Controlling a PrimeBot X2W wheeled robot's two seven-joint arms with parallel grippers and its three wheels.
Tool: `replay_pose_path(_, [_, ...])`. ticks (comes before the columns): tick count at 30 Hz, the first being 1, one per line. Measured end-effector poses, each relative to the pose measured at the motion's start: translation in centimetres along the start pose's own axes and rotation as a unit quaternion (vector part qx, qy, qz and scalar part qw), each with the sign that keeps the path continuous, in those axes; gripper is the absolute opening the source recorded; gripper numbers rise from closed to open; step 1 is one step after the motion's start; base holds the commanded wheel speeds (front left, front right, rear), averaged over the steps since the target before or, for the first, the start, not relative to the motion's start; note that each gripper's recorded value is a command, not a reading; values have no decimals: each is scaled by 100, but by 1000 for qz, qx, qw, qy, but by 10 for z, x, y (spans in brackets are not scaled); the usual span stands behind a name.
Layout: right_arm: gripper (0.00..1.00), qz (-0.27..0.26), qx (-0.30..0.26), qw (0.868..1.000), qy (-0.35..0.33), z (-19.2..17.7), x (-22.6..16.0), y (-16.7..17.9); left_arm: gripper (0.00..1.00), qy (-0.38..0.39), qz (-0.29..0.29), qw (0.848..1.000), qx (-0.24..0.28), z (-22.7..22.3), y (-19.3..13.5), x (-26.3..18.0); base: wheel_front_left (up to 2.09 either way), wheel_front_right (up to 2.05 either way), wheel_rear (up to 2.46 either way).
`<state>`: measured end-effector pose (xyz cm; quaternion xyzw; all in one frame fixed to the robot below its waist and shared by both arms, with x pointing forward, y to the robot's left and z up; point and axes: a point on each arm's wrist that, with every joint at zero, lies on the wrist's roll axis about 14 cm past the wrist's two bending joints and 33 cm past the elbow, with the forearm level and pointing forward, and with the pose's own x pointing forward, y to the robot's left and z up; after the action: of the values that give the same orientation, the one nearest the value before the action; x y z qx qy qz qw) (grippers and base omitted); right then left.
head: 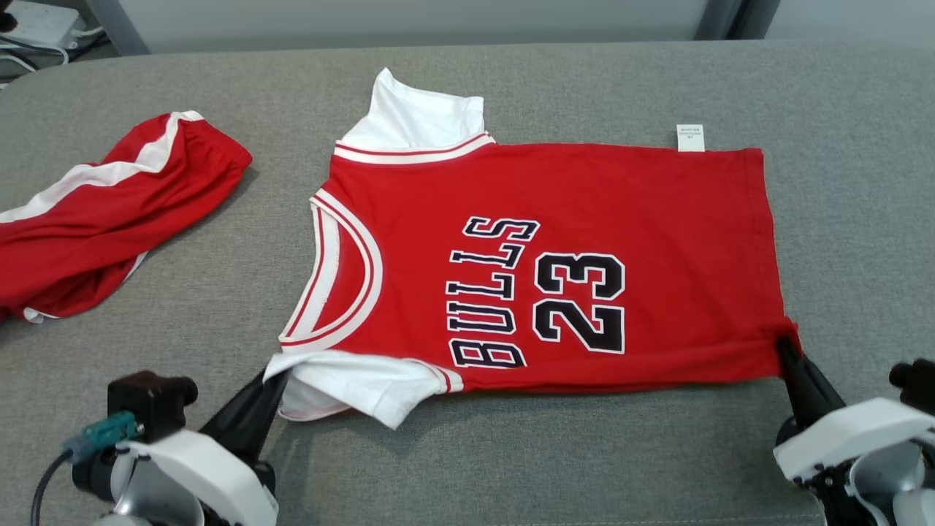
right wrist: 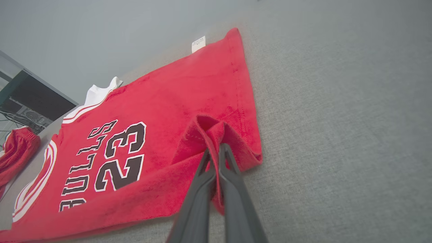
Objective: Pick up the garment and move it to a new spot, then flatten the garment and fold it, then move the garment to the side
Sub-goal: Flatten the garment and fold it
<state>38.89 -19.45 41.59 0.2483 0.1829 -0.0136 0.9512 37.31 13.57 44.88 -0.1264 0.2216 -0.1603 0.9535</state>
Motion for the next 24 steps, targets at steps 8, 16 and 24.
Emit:
replay_pose_path(8, [0, 21, 5, 1000, -1, 26, 49, 18, 0, -15, -27, 999, 12, 29, 1, 55, 0, 0, 0])
replay_pose_path(16, [0, 13, 17, 1000, 17, 28, 81, 18, 0, -27, -31, 999, -2, 35, 10, 92, 0, 0, 0])
replay_pose_path(24, [100, 7, 44, 999, 1, 27, 87, 14, 100, -51, -11, 998, -28, 28, 18, 108, 0, 0, 0])
